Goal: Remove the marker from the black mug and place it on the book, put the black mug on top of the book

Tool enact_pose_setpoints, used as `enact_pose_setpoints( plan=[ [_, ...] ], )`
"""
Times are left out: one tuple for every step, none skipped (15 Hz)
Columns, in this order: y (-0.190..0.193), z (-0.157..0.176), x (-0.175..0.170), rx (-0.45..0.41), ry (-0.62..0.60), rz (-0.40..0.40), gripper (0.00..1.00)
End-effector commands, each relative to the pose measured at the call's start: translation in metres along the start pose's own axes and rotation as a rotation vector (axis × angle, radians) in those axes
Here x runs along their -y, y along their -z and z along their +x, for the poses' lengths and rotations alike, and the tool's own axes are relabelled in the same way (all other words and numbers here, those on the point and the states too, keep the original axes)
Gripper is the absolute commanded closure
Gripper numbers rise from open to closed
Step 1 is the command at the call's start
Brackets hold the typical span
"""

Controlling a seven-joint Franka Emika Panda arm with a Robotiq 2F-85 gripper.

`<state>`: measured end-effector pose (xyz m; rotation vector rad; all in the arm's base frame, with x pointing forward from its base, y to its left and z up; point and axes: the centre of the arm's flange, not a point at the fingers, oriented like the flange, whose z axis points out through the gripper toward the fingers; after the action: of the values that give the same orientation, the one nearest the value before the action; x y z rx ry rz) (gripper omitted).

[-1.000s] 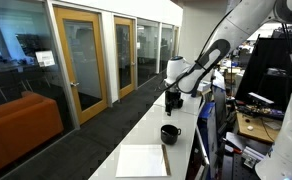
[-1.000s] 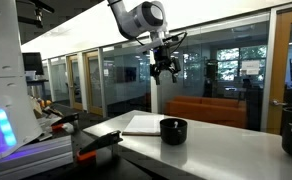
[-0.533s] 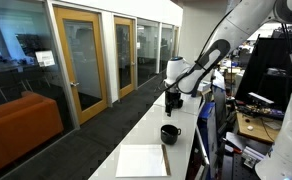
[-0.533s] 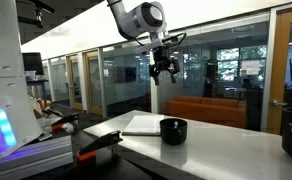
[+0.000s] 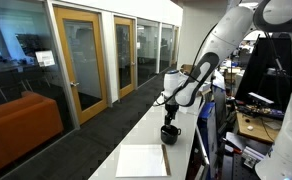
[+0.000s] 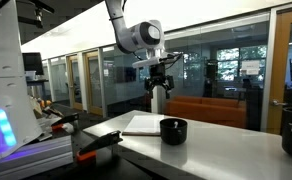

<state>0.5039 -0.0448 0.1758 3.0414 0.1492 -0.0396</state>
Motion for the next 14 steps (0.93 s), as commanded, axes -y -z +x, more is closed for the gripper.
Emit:
enact_pose_setpoints(
  plan=[
    [-0.02, 0.017, -0.004, 0.011, 0.042, 0.053, 0.0],
    [-0.025, 0.021, -0.006, 0.015, 0.047, 0.061, 0.0],
    [-0.03, 0.025, -0.008, 0.017, 0.051, 0.066, 0.0],
    [-0.034, 0.031, -0.013, 0.018, 0.05, 0.067, 0.0],
    [-0.037, 0.035, -0.018, 0.017, 0.054, 0.065, 0.0],
    [-0.04, 0.041, -0.023, 0.016, 0.052, 0.058, 0.0],
    [-0.044, 0.044, -0.028, 0.014, 0.049, 0.055, 0.0],
    [-0.047, 0.047, -0.033, 0.014, 0.045, 0.051, 0.0],
    [-0.05, 0.049, -0.037, 0.014, 0.042, 0.046, 0.0],
    [-0.055, 0.05, -0.041, 0.017, 0.039, 0.042, 0.0],
    [-0.058, 0.049, -0.047, 0.021, 0.035, 0.039, 0.0],
    [-0.063, 0.043, -0.059, 0.027, 0.032, 0.039, 0.0],
    [-0.067, 0.042, -0.065, 0.034, 0.028, 0.036, 0.0],
    [-0.071, 0.039, -0.071, 0.042, 0.025, 0.034, 0.0]
  ],
)
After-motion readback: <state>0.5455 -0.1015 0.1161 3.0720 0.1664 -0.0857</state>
